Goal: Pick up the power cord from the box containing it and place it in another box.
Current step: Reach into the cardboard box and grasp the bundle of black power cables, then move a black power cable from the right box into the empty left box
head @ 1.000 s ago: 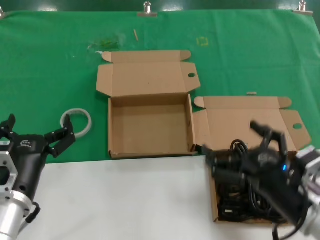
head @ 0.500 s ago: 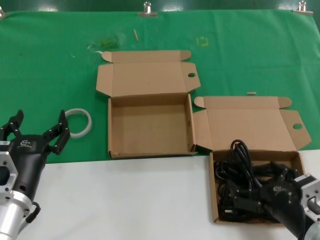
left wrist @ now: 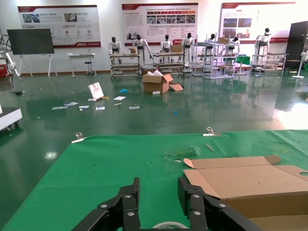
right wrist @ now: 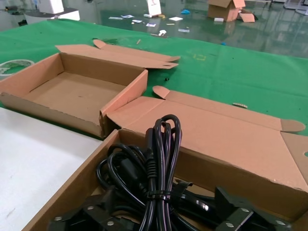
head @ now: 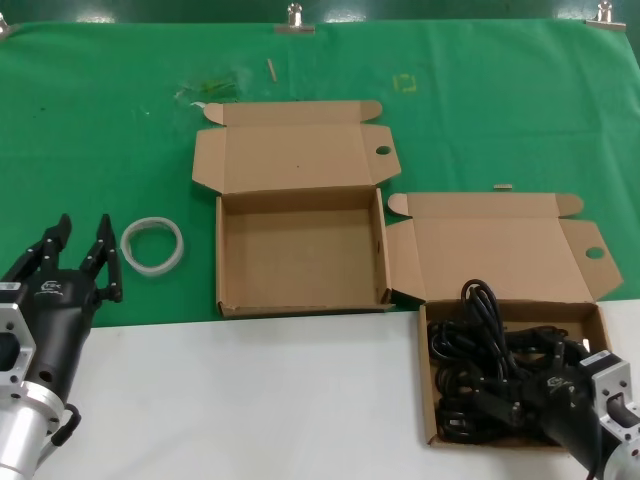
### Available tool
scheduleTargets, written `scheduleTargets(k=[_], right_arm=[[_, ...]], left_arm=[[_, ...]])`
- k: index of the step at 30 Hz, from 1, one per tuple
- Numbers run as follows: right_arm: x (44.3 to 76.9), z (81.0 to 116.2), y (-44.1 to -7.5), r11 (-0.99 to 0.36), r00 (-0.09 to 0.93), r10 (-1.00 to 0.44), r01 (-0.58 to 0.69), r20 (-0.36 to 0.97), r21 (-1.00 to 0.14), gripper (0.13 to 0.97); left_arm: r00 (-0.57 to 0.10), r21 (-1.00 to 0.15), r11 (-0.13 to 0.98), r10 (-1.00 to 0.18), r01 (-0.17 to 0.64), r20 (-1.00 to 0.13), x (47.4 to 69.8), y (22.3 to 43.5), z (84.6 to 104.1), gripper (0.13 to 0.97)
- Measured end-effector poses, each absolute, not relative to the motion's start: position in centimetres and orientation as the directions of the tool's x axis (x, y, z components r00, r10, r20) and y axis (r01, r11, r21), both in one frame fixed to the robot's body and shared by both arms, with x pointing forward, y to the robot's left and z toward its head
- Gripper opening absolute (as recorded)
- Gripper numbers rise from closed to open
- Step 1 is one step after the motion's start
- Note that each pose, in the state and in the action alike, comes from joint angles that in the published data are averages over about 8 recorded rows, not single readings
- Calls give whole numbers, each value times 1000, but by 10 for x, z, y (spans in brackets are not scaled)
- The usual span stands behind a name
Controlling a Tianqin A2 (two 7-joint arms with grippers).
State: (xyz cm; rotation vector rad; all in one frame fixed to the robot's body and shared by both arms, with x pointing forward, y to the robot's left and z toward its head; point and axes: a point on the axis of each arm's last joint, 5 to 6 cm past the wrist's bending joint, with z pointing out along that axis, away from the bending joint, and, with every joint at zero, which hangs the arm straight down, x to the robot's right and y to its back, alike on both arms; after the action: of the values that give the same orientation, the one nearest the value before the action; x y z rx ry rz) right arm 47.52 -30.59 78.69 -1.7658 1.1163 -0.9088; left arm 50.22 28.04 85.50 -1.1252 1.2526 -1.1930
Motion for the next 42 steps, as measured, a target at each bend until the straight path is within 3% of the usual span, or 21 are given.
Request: scheduleTargets(k=[4, 12, 18, 21, 27, 42], right_arm=[[475, 786, -306, -258, 344, -928, -325, 141, -910, 743], [472, 785, -307, -267, 346, -926, -326, 148, -907, 579], [470, 785, -307, -269, 344, -927, -324, 152, -907, 417], [469, 786, -307, -268, 344, -927, -322, 152, -908, 378], [465, 791, -307, -268, 348, -925, -314, 152, -911, 261], [461, 827, -300, -275, 368, -913, -237, 176, -932, 209]], left_arm=[[-35, -997, 70, -997, 22, -71, 502, 280, 855, 371], [-35, -997, 70, -997, 22, -71, 502, 280, 855, 229], [-35, -997, 70, -997, 22, -71, 502, 280, 855, 181], [-35, -997, 70, -997, 22, -71, 502, 280, 855, 153], [-35, -997, 70, -997, 22, -71, 502, 280, 855, 144], [-35, -997, 70, -997, 22, -71, 502, 280, 855, 140]])
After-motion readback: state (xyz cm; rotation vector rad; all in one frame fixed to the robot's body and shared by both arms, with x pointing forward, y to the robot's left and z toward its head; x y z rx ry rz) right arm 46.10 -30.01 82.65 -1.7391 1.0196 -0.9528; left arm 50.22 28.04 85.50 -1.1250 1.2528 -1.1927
